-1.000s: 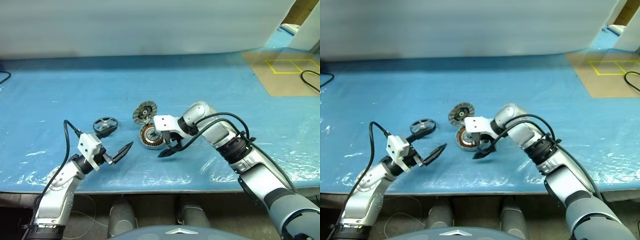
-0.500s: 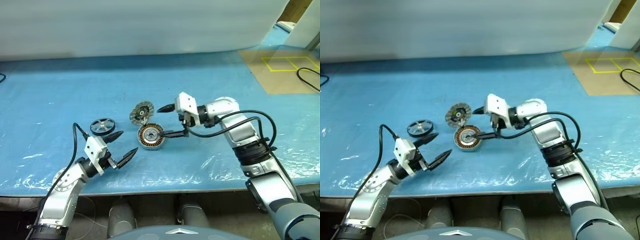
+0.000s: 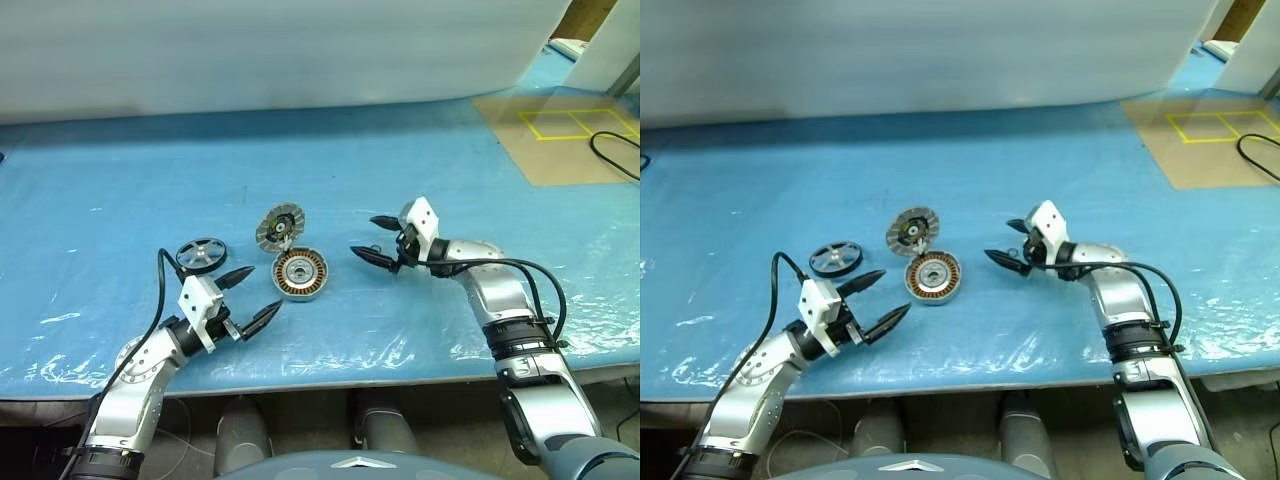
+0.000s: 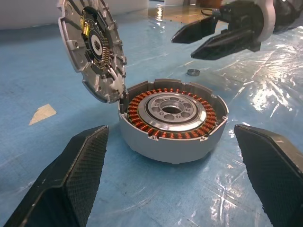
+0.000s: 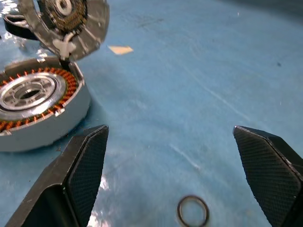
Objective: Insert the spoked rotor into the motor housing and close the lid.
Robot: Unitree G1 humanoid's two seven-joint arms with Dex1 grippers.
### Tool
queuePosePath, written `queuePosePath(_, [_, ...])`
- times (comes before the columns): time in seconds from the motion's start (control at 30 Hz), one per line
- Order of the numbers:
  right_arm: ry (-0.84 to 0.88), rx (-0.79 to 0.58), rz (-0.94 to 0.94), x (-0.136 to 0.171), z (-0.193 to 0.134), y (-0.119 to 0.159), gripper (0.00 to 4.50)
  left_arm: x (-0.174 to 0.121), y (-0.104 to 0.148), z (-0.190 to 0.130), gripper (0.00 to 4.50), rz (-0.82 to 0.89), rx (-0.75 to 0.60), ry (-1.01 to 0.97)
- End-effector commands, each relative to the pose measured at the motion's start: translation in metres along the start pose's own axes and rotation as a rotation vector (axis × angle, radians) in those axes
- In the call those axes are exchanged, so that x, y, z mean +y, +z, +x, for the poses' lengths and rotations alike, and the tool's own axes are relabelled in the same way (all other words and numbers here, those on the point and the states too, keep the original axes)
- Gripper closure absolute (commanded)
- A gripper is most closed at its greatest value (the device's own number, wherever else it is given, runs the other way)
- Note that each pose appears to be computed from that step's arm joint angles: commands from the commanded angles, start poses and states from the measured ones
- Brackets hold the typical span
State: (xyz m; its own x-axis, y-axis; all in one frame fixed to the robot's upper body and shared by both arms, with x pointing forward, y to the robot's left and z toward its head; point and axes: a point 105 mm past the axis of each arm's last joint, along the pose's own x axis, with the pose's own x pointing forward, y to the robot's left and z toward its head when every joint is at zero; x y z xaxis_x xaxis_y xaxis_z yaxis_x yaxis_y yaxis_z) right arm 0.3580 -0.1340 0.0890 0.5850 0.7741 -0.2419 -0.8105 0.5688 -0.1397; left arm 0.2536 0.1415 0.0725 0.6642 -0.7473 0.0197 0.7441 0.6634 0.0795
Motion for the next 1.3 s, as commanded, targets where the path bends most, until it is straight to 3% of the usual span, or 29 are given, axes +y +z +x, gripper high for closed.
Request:
queuePosePath(0.03, [-0.045, -0.005, -0.044, -0.007, -0.007, -0.003, 0.06, -0.001, 0.006, -0.001, 0.0, 0.023, -0.021, -0.008])
queuePosePath(0.3, [-0.062, 0.097, -0.085, -0.011, -0.017, -0.033, 0.06, 0.001, 0.007, -0.001, 0.0, 0.028, -0.019, -0.004])
queuePosePath(0.7, [-0.01, 0.128, 0.006, -0.003, -0.013, -0.041, 0.06, 0.001, 0.006, -0.002, 0.0, 0.026, -0.014, -0.003])
queuePosePath(0.8, [-0.004, 0.147, 0.001, -0.002, -0.012, -0.043, 0.69, 0.001, 0.005, -0.002, 0.0, 0.026, -0.012, -0.001])
queuePosePath(1.1, [0.0, 0.187, -0.029, -0.001, -0.007, -0.046, 3.72, 0.003, 0.003, -0.004, 0.0, 0.029, -0.01, 0.006])
queuePosePath(1.13, [-0.002, 0.188, -0.029, -0.001, -0.006, -0.046, 3.93, 0.003, 0.003, -0.004, 0.0, 0.029, -0.009, 0.007])
queuePosePath(1.3, [-0.009, 0.152, -0.045, -0.003, -0.004, -0.035, 3.93, 0.003, 0.004, -0.005, 0.0, 0.028, -0.011, 0.009])
